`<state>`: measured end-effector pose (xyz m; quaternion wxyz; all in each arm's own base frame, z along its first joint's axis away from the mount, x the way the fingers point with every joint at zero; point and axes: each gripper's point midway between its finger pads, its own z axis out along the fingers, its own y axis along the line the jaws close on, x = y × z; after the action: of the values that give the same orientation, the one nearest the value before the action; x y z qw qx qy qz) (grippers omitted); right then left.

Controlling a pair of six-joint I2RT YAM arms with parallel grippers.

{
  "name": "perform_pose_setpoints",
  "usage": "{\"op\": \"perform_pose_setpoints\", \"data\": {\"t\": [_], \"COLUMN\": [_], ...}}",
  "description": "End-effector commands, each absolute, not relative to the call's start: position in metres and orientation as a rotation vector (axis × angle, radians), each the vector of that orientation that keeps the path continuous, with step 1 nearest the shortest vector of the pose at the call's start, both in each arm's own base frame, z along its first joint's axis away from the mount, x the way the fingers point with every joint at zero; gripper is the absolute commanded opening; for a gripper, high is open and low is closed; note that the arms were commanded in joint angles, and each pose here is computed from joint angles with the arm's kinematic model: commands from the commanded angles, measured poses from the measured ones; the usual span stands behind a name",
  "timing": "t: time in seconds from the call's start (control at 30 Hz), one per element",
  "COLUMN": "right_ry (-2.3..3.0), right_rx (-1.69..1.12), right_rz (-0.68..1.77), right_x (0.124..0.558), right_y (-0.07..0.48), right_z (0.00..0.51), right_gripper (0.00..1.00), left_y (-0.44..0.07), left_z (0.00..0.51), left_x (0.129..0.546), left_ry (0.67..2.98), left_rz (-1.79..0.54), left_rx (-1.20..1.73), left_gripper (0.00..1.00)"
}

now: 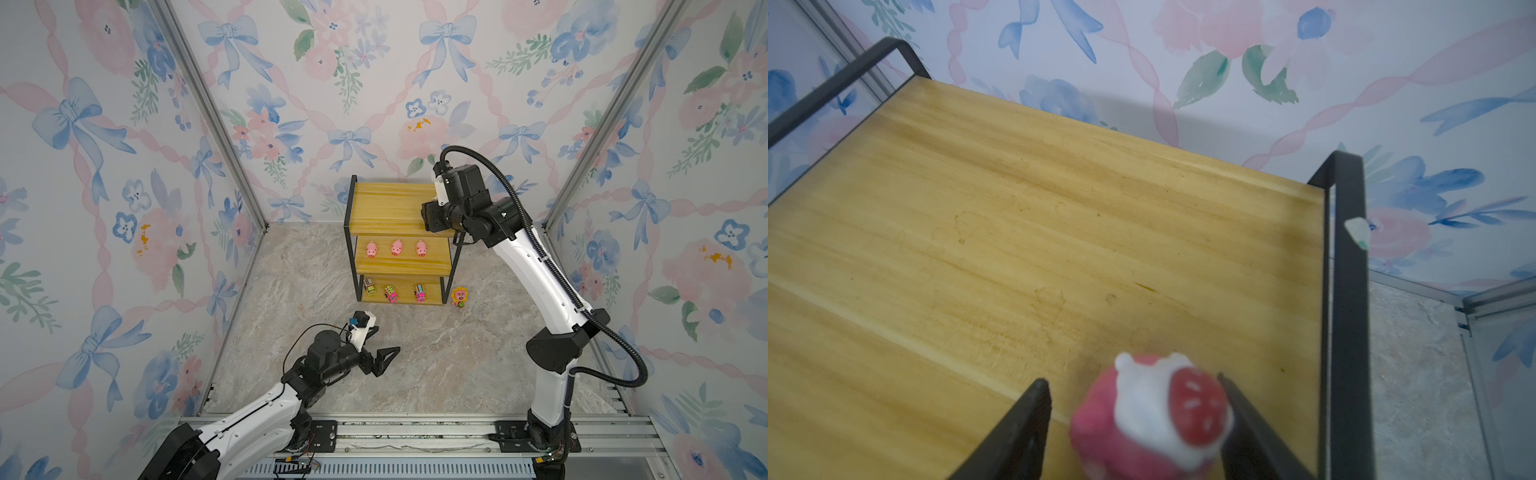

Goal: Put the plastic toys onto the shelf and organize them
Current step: 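Lower the strawberry figure onto the top shelf and open the right gripper, then withdraw the right gripper and move it above the yellow sunflower figure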

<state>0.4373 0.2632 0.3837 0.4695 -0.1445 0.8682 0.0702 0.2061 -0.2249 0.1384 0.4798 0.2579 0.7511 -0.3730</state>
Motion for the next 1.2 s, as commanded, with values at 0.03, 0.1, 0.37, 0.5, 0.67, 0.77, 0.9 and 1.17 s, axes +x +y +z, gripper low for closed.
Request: {"op": "perform_pose_setpoints", "data": {"t": [0.03, 0.1, 0.37, 0.5, 0.67, 0.77, 0.9, 1.17], "right_ry": [2.097, 2.086, 2.017, 1.951, 1.971, 2.093, 2.294, 2.540], "right_rx": [-0.349, -0.354, -0.360, -0.261, 0.011, 0.142, 0.193, 0.194], "right_rz": [0.158, 0.160, 0.167, 0.123, 0.135, 0.141, 0.147, 0.193], "right_x": [0.425, 0.420, 0.382, 0.355, 0.336, 0.327, 0.319, 0.334], "right_y": [0.250, 0.248, 0.231, 0.191, 0.112, 0.077, 0.071, 0.095], "right_z": [0.402, 0.406, 0.439, 0.457, 0.420, 0.366, 0.280, 0.169], "right_gripper": [0.69, 0.71, 0.73, 0.73, 0.74, 0.73, 0.73, 0.77], "left_y": [-0.224, -0.224, -0.223, -0.223, -0.223, -0.223, -0.224, -0.226], "left_z": [0.135, 0.135, 0.134, 0.135, 0.136, 0.136, 0.138, 0.132], "left_x": [0.204, 0.204, 0.205, 0.205, 0.205, 0.206, 0.208, 0.209], "left_ry": [1.826, 1.826, 1.830, 1.829, 1.832, 1.836, 1.837, 1.872], "left_rz": [-0.896, -0.898, -0.893, -0.891, -0.887, -0.888, -0.887, -0.902], "left_rx": [0.647, 0.647, 0.642, 0.639, 0.641, 0.643, 0.644, 0.640], "left_gripper": [0.98, 0.98, 0.98, 0.98, 0.98, 0.98, 0.98, 0.98]}}
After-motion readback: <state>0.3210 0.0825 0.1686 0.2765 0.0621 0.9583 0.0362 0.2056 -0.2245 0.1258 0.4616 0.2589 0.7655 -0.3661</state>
